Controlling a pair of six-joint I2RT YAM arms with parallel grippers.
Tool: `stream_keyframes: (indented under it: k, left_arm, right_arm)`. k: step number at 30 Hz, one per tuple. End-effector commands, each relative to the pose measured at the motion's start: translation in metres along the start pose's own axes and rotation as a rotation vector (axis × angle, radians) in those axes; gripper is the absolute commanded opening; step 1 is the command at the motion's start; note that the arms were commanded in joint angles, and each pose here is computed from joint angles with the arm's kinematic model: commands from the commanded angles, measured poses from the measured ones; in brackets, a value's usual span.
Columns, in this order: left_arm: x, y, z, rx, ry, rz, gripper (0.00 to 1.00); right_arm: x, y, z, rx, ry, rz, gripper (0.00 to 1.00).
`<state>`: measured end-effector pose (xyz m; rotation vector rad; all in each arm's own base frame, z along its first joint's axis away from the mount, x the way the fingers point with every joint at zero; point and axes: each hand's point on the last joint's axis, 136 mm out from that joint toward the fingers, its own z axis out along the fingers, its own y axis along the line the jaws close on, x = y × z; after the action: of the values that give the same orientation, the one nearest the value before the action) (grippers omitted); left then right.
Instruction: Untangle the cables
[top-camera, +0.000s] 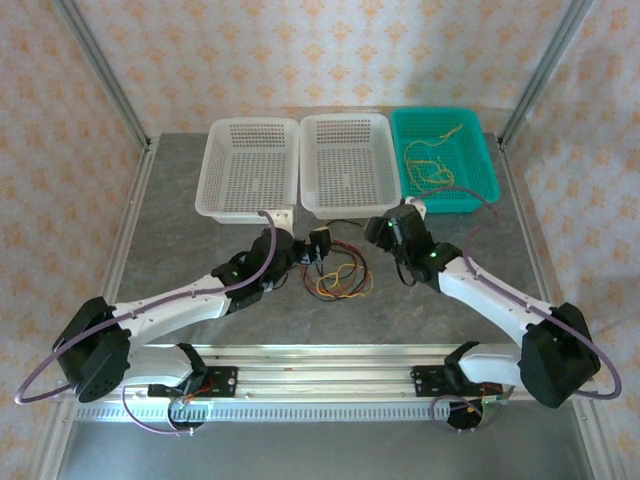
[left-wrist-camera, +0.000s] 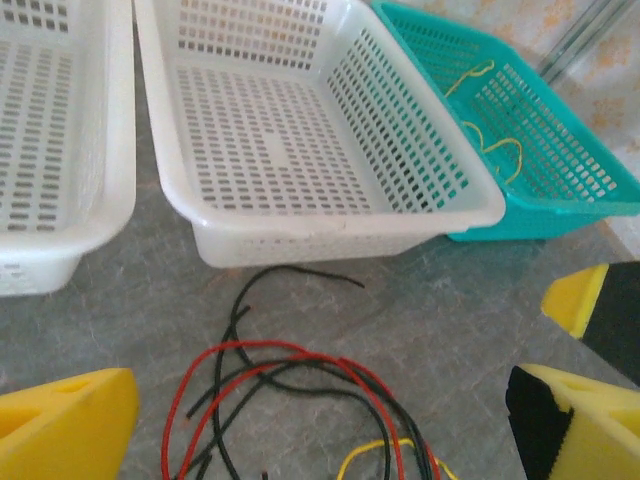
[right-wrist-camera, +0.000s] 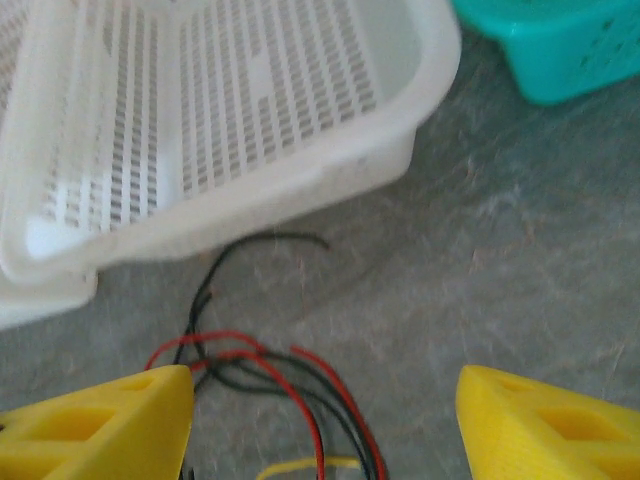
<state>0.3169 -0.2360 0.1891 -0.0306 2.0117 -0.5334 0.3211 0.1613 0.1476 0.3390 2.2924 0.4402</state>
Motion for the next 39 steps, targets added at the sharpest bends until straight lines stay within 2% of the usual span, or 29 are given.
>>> stream_keyframes:
  k: [1,5,13,17,21,29,39]
  left_arm:
    - [0.026,-0.003,-0.006,0.026,0.069,-0.006,0.95]
    - [0.057,-0.018,-0.01,0.086,0.129,0.018,0.94]
    - [0.097,-0.026,-0.017,0.148,0.193,0.017,0.92]
    - [0.104,-0.044,-0.021,0.219,0.195,0.086,0.92]
    - [0.11,-0.051,-0.021,0.257,0.198,0.078,0.92]
    - [0.111,-0.048,-0.02,0.246,0.189,0.066,0.91]
    - [0.111,-0.035,-0.016,0.178,0.175,0.06,0.91]
  right_arm:
    - [0.025,-0.007,-0.01,0.027,0.079,-0.026,0.67]
    - [0.051,-0.023,-0.019,0.111,0.116,0.052,0.64]
    - [0.104,-0.031,-0.03,0.108,0.172,0.303,0.65]
    - [0.118,-0.032,-0.027,0.075,0.199,0.389,0.64]
    - [0.13,-0.025,-0.023,0.031,0.244,0.437,0.65]
    - [0.137,-0.016,-0.016,-0.011,0.275,0.471,0.71]
    - [0.151,-0.011,0.001,-0.005,0.317,0.468,0.56]
